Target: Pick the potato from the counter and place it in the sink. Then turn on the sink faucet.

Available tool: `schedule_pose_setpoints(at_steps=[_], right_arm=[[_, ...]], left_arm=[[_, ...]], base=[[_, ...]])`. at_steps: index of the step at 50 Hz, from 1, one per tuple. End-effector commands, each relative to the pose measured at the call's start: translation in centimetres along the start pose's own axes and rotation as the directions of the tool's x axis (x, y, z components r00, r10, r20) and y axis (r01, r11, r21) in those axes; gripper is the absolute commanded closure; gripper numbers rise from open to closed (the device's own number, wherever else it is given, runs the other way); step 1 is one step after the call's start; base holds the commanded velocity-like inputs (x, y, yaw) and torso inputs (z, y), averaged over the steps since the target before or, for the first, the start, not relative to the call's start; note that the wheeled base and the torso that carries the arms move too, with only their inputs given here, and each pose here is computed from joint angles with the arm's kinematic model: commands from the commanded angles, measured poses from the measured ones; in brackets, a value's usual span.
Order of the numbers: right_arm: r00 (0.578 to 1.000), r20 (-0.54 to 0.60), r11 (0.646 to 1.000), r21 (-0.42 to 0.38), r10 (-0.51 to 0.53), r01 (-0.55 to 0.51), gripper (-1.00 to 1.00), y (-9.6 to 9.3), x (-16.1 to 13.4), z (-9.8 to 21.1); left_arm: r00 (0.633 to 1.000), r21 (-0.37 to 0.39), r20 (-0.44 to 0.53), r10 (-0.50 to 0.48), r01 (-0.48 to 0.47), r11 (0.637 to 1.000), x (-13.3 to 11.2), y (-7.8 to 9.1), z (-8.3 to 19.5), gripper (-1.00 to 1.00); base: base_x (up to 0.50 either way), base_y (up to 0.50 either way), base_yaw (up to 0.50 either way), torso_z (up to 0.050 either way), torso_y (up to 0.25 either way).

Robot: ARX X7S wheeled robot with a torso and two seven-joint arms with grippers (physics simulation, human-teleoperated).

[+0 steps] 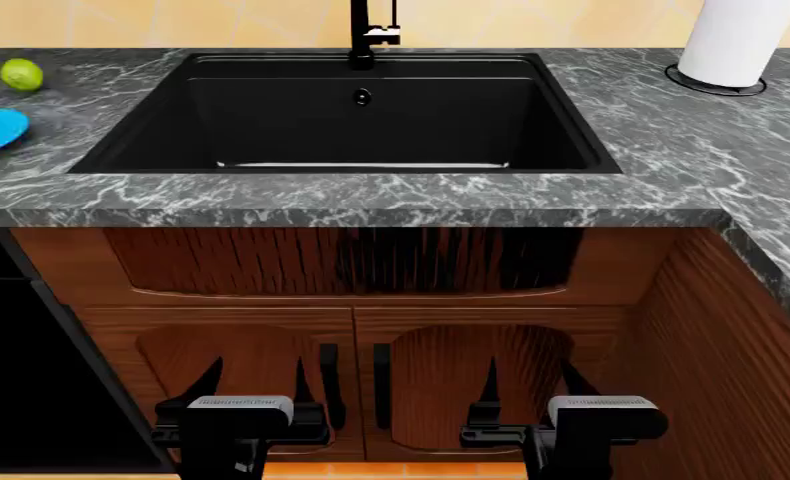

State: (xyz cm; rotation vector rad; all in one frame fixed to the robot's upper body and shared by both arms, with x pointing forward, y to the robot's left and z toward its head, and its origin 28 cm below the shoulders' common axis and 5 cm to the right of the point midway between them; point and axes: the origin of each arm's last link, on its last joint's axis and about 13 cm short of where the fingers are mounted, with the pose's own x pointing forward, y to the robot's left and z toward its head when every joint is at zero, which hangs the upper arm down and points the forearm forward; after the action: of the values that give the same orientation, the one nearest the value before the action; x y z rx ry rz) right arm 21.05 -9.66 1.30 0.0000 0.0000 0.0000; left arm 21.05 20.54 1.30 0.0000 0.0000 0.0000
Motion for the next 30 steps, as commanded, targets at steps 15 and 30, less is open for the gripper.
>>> schedule_pose_setpoints(at_steps=[15, 30], right_arm=[[1.0, 0.001, 1.0, -0.007, -0.008, 0.008, -1.0, -0.03, -0.05, -0.11], [1.0, 0.007, 1.0, -0.007, -0.021, 0.021, -1.0, -0.09, -0.07, 0.13]], left_arm=[[1.0, 0.008, -0.001, 0.0, 0.0, 1.0, -0.02, -0.02, -0.17, -1.0], [1.0, 0.014, 0.013, -0.005, 0.005, 1.0, -0.31, 0.12, 0.02, -1.0]], base=[[0.0, 0.0, 0.0, 0.0, 0.0], [0.0, 0.0, 0.0, 0.0, 0.0]])
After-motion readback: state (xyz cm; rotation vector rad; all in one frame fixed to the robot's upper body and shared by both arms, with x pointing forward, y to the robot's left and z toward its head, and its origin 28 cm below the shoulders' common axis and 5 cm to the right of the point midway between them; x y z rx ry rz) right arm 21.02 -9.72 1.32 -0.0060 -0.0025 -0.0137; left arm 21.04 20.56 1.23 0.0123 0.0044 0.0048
